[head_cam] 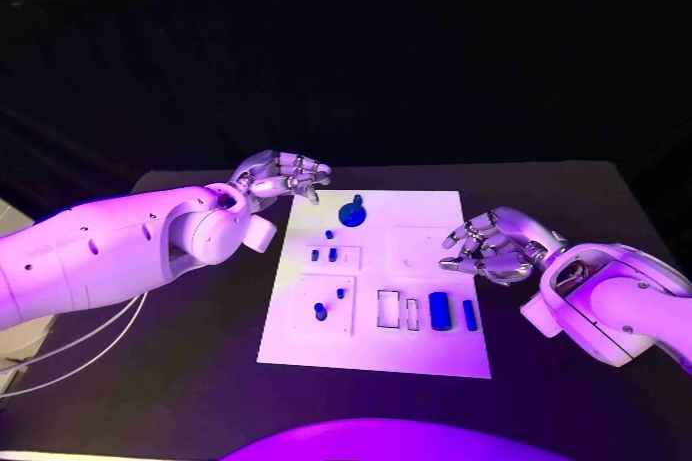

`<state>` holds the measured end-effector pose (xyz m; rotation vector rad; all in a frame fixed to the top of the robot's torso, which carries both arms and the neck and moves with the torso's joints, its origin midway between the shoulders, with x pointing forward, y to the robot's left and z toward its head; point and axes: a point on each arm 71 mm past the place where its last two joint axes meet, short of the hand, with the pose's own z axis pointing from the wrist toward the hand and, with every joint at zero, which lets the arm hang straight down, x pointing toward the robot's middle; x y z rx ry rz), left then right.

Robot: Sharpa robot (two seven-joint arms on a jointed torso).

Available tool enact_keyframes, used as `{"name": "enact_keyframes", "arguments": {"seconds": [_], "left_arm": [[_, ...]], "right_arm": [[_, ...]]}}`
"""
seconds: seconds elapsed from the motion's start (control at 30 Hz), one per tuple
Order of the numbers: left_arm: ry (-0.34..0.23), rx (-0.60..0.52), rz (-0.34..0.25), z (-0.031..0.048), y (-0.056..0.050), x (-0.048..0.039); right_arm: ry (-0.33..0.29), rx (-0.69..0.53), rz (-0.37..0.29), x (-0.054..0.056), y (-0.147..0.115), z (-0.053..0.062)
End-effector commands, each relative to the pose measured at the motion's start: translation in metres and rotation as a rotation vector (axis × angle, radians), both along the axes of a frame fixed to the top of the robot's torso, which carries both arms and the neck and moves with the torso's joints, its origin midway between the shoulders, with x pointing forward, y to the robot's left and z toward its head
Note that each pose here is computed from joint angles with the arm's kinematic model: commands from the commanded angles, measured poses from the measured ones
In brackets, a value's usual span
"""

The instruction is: Assemble the parts on the task board

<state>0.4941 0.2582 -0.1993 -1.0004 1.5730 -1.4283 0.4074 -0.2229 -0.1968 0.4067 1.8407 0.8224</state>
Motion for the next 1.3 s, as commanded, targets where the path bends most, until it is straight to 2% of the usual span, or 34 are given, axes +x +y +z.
{"name": "enact_keyframes", "arguments": {"seconds": [0.03, 0.17, 0.27, 0.4, 0.53, 0.7, 0.97, 1.3], "left_arm": [[-0.007, -0.025, -0.002, -0.0004, -0.001, -0.0018], [0.001, -0.027, -0.003, -0.0032, 0.0, -0.0036], [0.011, -0.027, -0.01, -0.0045, 0.0, -0.0052], [0.017, -0.026, -0.011, -0.0049, 0.001, -0.0066], [0.024, -0.025, -0.014, -0.0054, 0.002, -0.0072], [0.025, -0.027, -0.017, -0.0054, 0.001, -0.0078], [0.023, -0.031, -0.021, -0.005, 0.0, -0.0084], [0.026, -0.042, -0.037, -0.0047, -0.001, -0.0093]], "right_arm": [[0.102, 0.028, -0.028, -0.007, -0.007, -0.004], [0.096, -0.051, -0.042, -0.017, -0.02, -0.005], [0.098, -0.148, -0.026, -0.021, -0.025, -0.009], [0.091, -0.27, -0.002, -0.025, -0.023, -0.017], [0.076, -0.339, 0.008, -0.028, -0.017, -0.022], [0.065, -0.357, 0.017, -0.029, -0.007, -0.025], [0.088, -0.339, 0.012, -0.034, 0.012, -0.043], [0.081, -0.357, 0.026, -0.032, 0.026, -0.05]]}}
